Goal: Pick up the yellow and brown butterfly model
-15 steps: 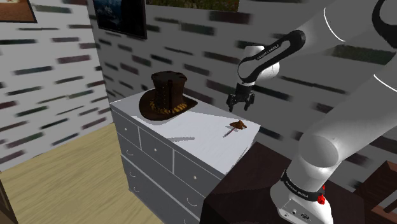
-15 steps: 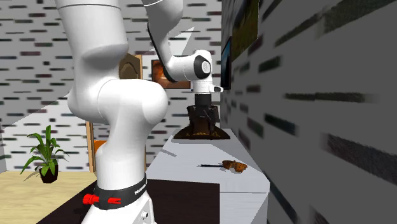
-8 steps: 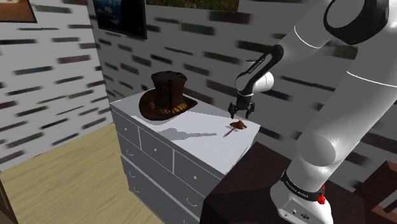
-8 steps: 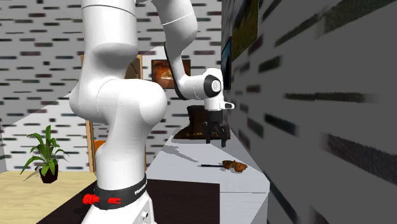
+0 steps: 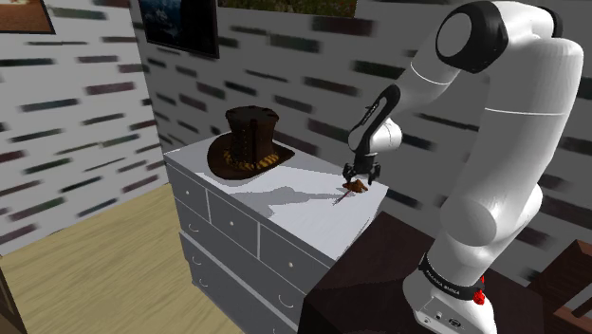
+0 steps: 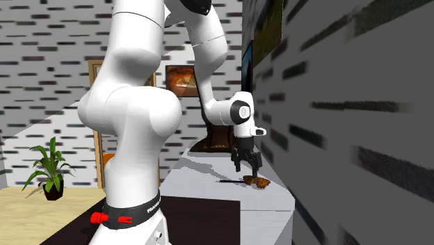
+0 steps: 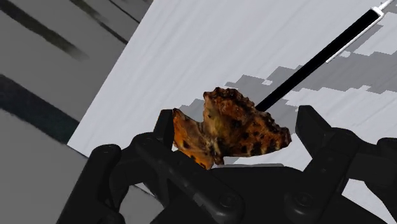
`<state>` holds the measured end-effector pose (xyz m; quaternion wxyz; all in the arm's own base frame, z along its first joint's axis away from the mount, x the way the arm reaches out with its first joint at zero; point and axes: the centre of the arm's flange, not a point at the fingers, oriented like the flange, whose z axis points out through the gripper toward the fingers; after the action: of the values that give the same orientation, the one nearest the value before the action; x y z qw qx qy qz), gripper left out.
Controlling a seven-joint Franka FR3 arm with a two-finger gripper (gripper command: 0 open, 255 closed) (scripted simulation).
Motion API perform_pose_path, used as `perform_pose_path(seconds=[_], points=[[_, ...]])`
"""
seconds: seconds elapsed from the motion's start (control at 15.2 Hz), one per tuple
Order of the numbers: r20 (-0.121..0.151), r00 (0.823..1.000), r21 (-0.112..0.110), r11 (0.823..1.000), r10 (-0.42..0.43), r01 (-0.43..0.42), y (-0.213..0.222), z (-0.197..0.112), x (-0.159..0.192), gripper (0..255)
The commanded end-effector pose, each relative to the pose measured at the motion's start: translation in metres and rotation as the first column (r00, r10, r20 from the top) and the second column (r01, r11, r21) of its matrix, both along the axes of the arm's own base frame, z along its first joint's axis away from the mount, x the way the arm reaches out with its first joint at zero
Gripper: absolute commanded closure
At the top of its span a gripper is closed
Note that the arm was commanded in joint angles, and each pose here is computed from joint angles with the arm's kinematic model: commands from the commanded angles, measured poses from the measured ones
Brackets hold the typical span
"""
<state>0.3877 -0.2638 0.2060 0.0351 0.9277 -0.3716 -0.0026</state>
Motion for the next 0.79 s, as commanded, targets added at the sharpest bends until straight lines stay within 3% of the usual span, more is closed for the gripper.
perform_pose_path(seconds=[0.0, 0.33, 0.4, 0.73], points=[[0.000, 1.000, -0.001, 1.000, -0.001, 0.001, -0.001, -0.011, -0.001, 0], [0.000, 1.000, -0.001, 1.000, -0.001, 0.001, -0.001, -0.030, -0.001, 0], [0.000, 1.000, -0.001, 1.000, -0.002, 0.002, -0.002, -0.030, -0.001, 255], [0.000, 1.000, -0.001, 1.000, -0.002, 0.002, -0.001, -0.030, -0.001, 255]])
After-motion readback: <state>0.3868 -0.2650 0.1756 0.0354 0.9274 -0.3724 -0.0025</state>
